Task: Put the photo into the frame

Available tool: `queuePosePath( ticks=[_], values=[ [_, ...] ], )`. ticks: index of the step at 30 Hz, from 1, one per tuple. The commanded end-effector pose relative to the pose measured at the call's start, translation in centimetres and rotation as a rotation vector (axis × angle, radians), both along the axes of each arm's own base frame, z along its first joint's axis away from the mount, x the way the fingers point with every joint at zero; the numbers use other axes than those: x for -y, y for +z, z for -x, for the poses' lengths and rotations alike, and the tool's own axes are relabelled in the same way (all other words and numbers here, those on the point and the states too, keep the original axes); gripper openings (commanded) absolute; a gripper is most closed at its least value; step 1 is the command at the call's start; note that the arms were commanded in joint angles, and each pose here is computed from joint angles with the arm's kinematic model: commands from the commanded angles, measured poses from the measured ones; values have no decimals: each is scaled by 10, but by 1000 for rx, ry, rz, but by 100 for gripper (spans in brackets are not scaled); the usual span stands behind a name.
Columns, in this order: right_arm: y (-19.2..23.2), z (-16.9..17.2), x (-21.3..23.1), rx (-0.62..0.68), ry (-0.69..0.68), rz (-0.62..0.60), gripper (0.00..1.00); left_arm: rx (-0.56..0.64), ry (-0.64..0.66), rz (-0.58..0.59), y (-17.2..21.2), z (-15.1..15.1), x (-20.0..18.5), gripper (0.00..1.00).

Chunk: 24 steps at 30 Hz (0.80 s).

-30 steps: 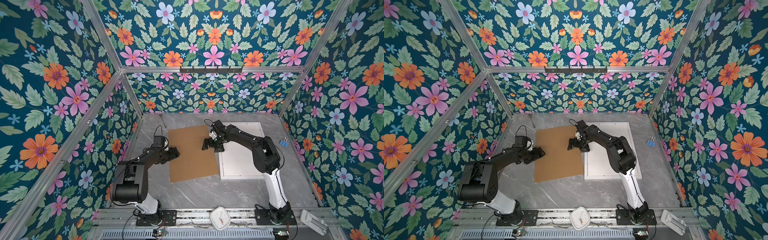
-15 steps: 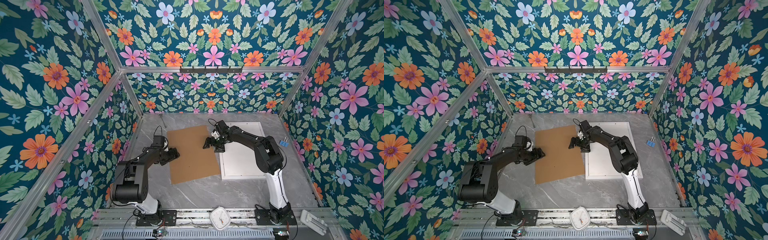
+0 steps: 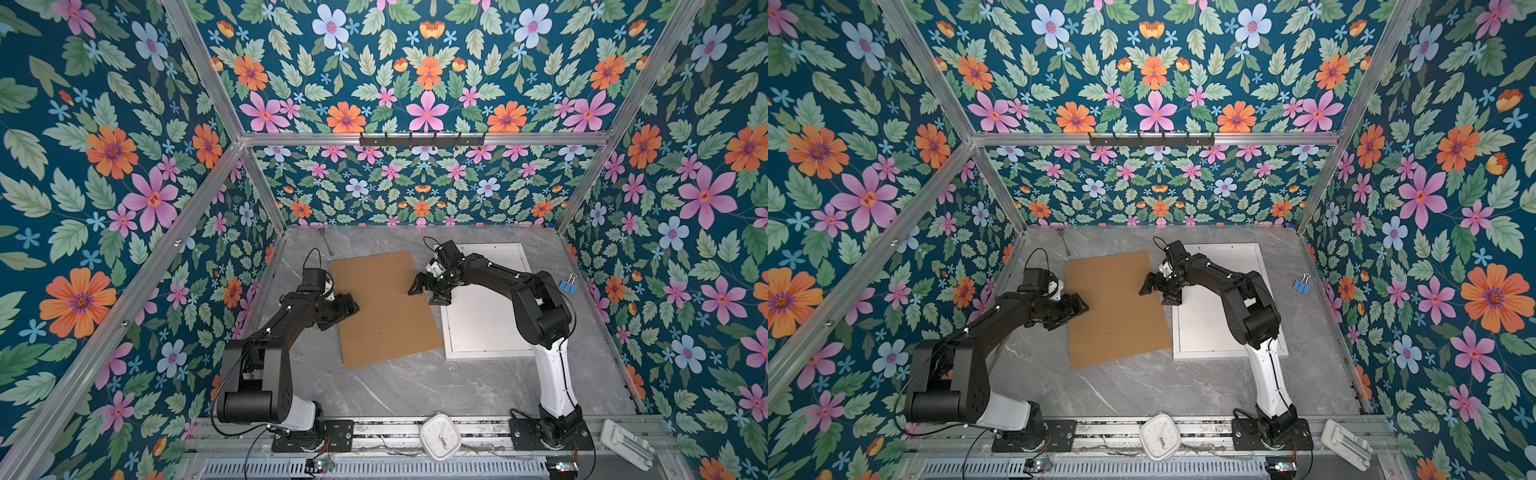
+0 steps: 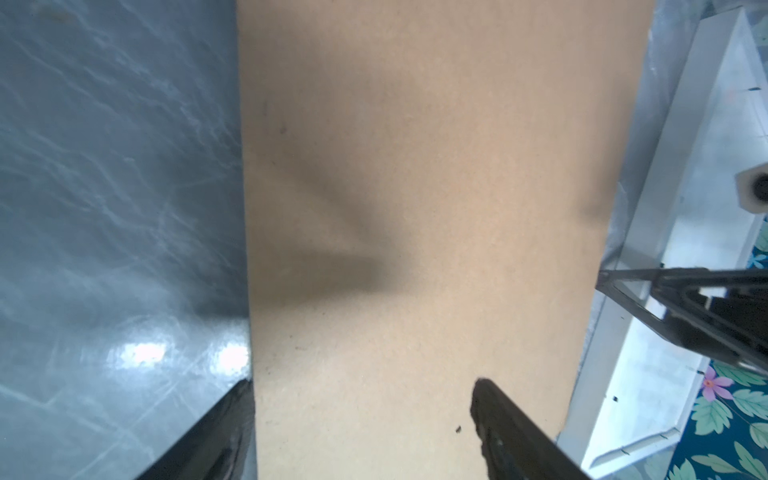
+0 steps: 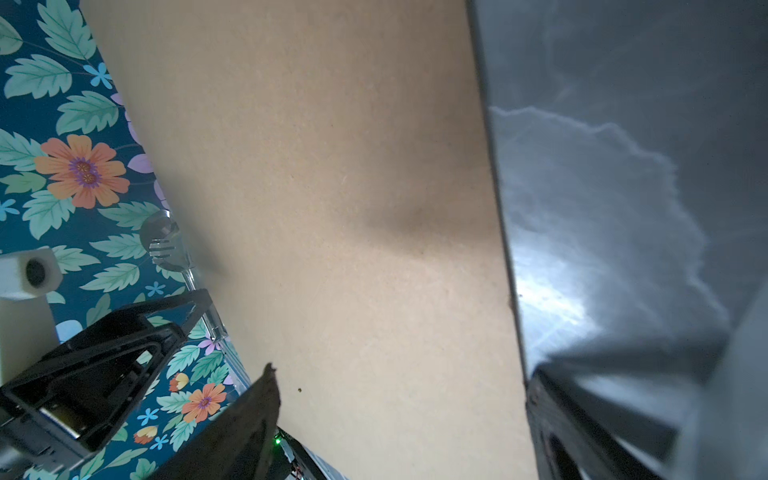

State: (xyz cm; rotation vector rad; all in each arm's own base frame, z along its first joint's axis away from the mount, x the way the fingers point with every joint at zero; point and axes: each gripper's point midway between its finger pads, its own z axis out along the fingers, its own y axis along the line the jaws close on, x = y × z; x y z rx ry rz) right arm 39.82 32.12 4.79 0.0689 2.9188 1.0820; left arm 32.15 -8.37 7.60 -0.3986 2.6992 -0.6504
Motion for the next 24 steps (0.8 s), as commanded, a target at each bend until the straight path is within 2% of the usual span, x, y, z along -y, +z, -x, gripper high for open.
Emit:
queuePosePath(
  ticks=[1, 24],
  values=[
    [-15, 7, 7, -61, -27, 30, 92, 16, -58, 160, 23, 5, 26, 84],
    [-16, -1, 15, -92, -76, -50, 90, 187, -92, 351, 111, 13, 49, 85]
  ],
)
